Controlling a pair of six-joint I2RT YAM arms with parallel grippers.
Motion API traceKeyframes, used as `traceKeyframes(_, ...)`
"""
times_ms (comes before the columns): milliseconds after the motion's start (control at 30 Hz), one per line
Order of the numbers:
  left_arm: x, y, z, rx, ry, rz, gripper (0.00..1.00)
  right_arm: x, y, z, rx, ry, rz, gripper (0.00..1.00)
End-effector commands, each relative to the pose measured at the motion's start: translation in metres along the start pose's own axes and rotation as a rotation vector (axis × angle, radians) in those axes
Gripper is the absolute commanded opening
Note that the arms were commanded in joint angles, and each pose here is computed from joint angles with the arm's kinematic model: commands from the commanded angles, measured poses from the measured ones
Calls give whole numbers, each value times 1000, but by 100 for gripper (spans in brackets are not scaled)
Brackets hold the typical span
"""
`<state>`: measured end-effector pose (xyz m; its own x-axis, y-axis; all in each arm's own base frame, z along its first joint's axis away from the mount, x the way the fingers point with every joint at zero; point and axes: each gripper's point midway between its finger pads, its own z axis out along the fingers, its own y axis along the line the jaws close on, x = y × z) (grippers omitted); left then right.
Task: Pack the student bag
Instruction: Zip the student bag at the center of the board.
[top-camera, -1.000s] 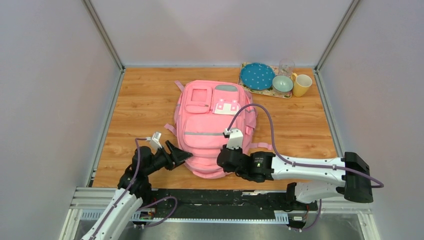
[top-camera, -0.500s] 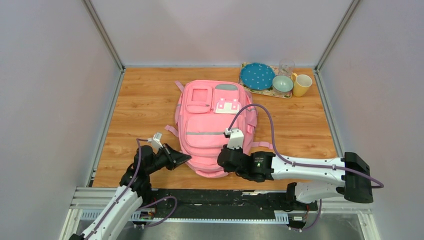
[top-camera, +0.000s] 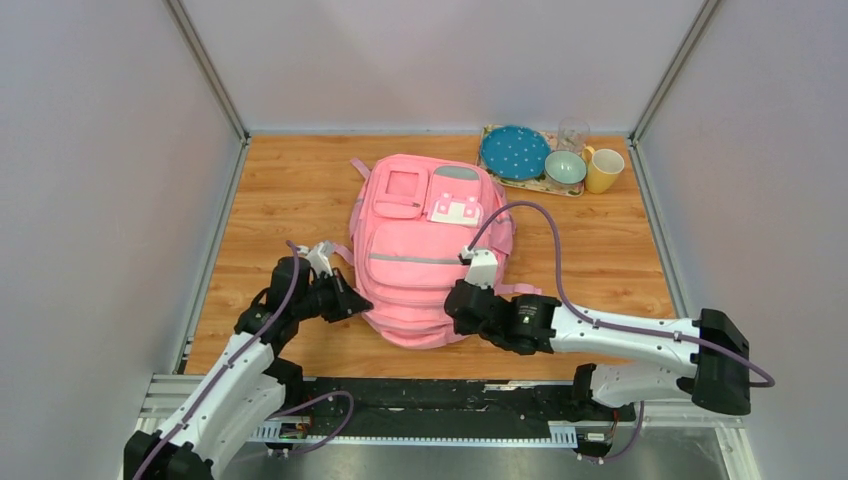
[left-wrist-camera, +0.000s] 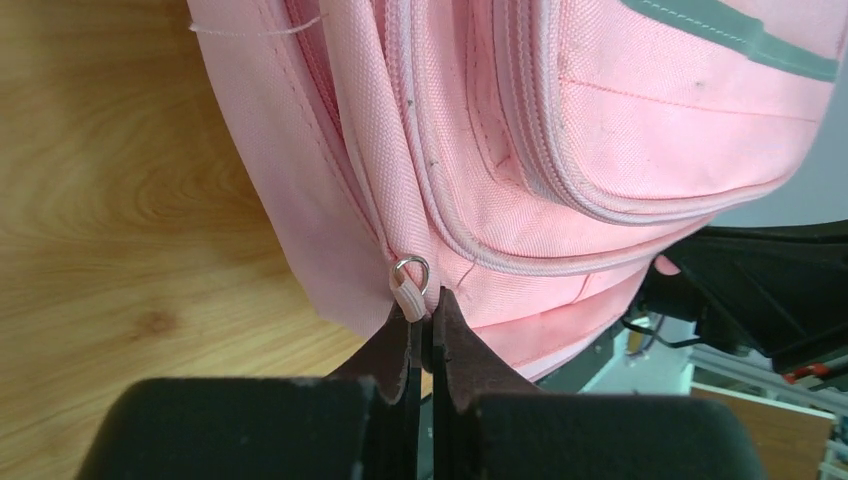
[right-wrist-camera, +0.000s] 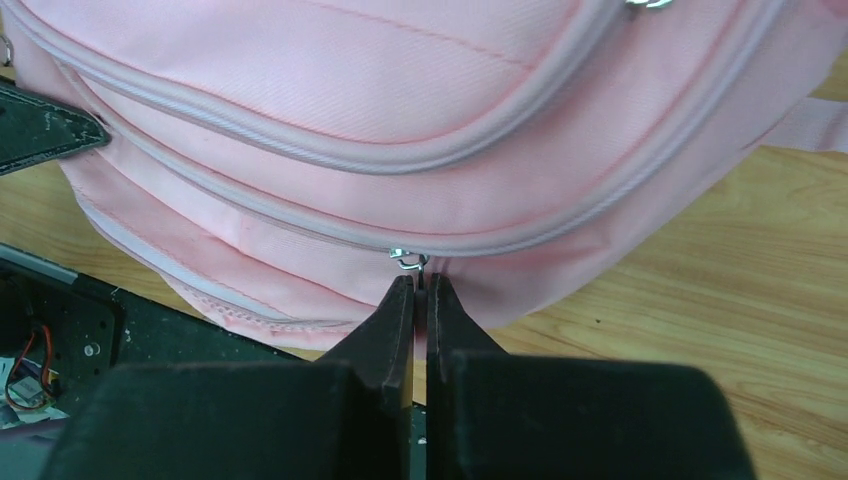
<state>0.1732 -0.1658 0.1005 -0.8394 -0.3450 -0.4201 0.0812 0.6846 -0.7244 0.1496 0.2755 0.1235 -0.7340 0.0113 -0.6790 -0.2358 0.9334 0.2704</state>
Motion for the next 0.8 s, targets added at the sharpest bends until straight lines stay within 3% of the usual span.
traceKeyframes(0, -27, 13, -8, -61, -38, 151, 0, -15, -35, -1, 84, -38, -23, 0)
traceKeyframes(200, -52, 26, -24, -68, -89, 105, 0, -24, -60, -4, 124, -53, -11, 0)
traceKeyframes(367, -38, 6, -19, 89, -46, 38, 0, -26, -71, -6, 123, -59, 19, 0)
traceKeyframes(400, -37, 2, -18, 118, -50, 17, 9, -26, -71, -6, 119, -59, 28, 0)
traceKeyframes(433, -24, 2, -14, 159, -24, -87, 33, -23, -70, -6, 110, -52, 32, 0)
traceKeyframes(500, -31, -13, -16, 276, -105, -74, 46, -22, -68, -4, 94, -49, 47, 0)
traceKeyframes(533, -21, -5, -11, 278, -99, -172, 57, -17, -67, -3, 87, -36, 53, 0)
traceKeyframes(633, -16, 6, -8, 273, -159, -161, 66, -13, -63, 0, 70, -18, 67, 0)
traceKeyframes(767, 7, 26, 0, 228, -112, -198, 69, -11, -58, 1, 53, -6, 65, 0)
